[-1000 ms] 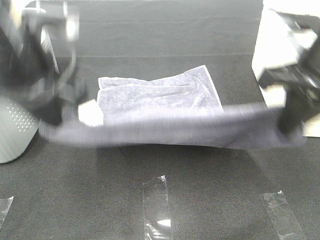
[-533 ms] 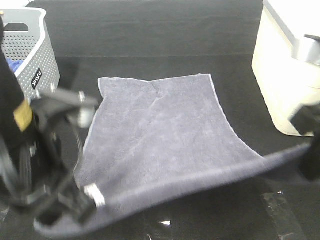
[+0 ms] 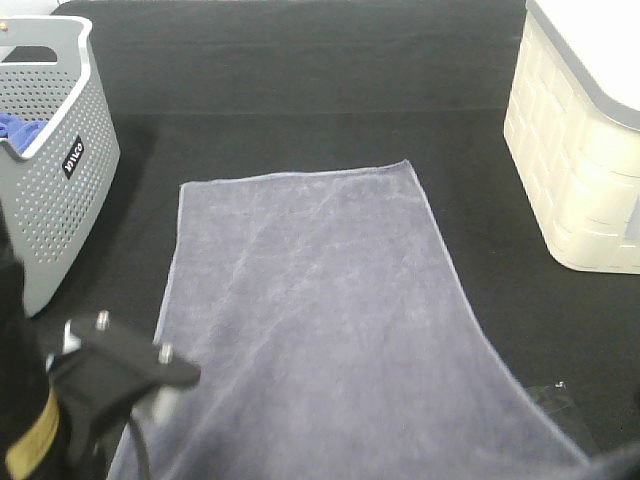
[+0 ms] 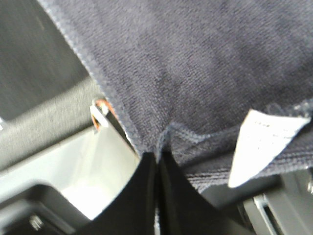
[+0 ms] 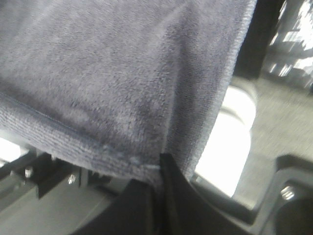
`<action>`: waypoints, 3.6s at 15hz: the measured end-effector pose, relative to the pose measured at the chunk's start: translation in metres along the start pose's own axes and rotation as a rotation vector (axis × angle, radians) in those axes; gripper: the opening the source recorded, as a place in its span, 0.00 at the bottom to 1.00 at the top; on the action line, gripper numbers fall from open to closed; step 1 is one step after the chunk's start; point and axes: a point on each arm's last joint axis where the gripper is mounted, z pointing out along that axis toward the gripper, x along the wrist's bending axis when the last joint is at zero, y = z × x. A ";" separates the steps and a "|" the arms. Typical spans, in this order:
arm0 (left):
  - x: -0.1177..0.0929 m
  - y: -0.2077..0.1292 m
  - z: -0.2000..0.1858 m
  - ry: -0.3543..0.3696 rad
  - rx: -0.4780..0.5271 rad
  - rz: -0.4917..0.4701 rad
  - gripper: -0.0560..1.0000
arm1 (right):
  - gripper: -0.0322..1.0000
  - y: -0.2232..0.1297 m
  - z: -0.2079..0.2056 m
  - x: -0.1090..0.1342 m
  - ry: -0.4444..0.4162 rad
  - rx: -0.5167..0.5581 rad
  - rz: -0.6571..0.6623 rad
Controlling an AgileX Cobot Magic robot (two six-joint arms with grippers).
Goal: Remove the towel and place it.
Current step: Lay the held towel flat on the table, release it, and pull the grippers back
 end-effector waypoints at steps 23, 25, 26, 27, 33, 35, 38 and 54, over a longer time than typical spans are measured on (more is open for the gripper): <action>0.000 0.009 -0.017 0.122 -0.114 0.041 0.71 | 0.71 -0.004 0.008 -0.002 0.025 0.028 -0.020; 0.000 0.023 -0.035 0.190 -0.241 0.070 0.71 | 0.69 0.009 -0.010 0.005 0.011 -0.084 -0.079; 0.003 0.030 -0.045 0.197 -0.290 0.062 0.71 | 0.66 0.018 -0.020 0.008 -0.006 -0.140 -0.106; 0.007 0.039 -0.055 0.188 -0.338 0.037 0.71 | 0.62 0.028 -0.030 0.011 -0.027 -0.184 -0.127; 0.072 0.106 -0.097 0.012 -0.760 -0.123 0.71 | 0.44 0.122 -0.073 0.037 -0.061 -0.354 -0.208; 0.089 0.122 -0.105 -0.008 -0.835 -0.162 0.71 | 0.44 0.159 -0.074 0.041 -0.075 -0.362 -0.219; 0.120 0.170 -0.102 0.022 -0.819 -0.259 0.71 | 0.44 0.230 -0.057 0.036 -0.157 -0.334 -0.220; 0.169 0.333 -0.044 -0.095 -0.551 -0.356 0.71 | 0.44 0.406 0.091 -0.024 -0.373 -0.281 -0.164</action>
